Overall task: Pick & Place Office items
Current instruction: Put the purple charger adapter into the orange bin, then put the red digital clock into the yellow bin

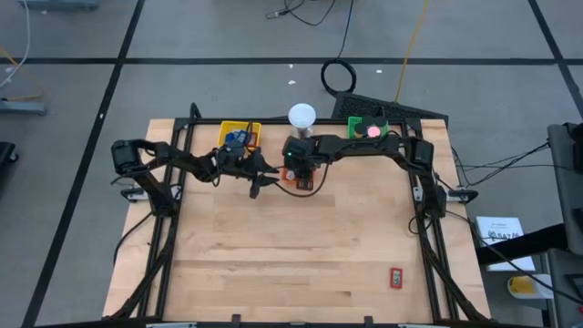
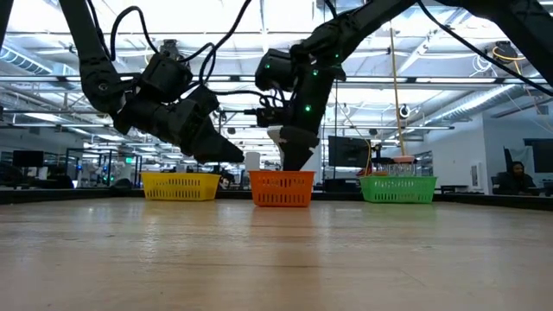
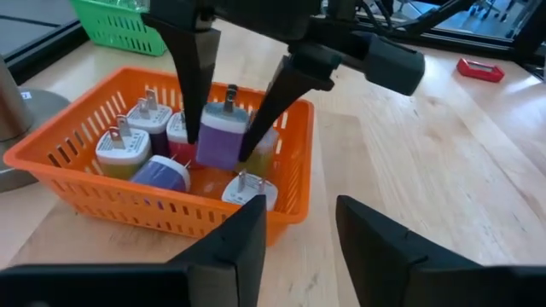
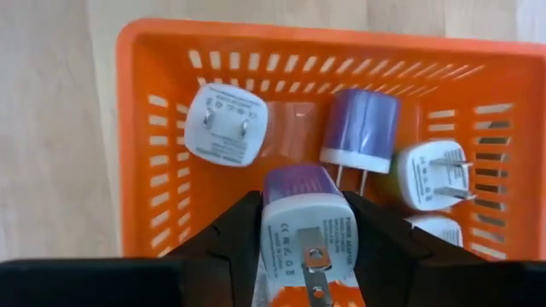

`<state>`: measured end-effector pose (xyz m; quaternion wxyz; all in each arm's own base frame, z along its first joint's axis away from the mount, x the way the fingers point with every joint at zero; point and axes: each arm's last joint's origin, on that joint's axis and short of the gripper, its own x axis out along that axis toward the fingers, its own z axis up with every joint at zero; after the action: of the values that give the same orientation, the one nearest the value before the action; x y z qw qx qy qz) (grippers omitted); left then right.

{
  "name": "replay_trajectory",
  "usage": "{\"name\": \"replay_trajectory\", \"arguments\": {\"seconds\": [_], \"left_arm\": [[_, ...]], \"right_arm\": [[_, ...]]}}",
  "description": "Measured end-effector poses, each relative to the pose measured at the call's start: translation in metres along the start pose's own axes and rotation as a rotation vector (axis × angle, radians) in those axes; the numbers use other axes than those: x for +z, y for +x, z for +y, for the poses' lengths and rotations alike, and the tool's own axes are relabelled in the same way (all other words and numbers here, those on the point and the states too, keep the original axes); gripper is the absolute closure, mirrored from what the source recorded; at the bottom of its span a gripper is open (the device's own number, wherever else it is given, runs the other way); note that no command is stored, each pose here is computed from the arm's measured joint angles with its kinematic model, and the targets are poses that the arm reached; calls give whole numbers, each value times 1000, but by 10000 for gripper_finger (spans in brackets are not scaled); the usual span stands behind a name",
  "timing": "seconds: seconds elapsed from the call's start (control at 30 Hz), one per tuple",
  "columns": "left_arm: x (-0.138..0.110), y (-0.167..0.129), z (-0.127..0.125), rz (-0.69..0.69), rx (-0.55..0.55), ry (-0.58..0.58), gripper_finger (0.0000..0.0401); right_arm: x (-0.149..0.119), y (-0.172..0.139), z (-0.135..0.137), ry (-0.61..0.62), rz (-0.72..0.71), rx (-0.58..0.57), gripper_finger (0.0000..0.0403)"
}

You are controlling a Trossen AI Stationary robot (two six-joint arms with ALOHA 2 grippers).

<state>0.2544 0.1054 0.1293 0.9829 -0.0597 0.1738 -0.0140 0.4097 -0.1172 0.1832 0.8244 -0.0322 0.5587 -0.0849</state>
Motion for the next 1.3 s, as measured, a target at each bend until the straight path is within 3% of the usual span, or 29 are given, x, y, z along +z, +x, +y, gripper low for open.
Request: {"name": "replay_trajectory", "arguments": {"seconds": [0.3, 0.6, 0.8, 1.03, 1.2, 1.3], "left_arm": [[0, 0, -1, 1, -3, -1, 268], [-1, 0, -1, 12, -4, -6, 268], [-2, 1, -1, 16, 20, -8, 268], [-3, 7, -17, 34, 28, 13, 268], [-14, 10, -49, 39, 18, 63, 269], [-18, 10, -70, 8, -20, 80, 282]], "right_arm": [[1, 0, 0, -3, -12, -4, 232], [1, 0, 0, -1, -11, -6, 227], [6, -25, 1, 0, -62, -52, 232], [7, -83, 27, 20, -144, -70, 304], [-10, -98, 66, 41, -140, -16, 388], [-28, -97, 95, 68, -108, -4, 392]]}}
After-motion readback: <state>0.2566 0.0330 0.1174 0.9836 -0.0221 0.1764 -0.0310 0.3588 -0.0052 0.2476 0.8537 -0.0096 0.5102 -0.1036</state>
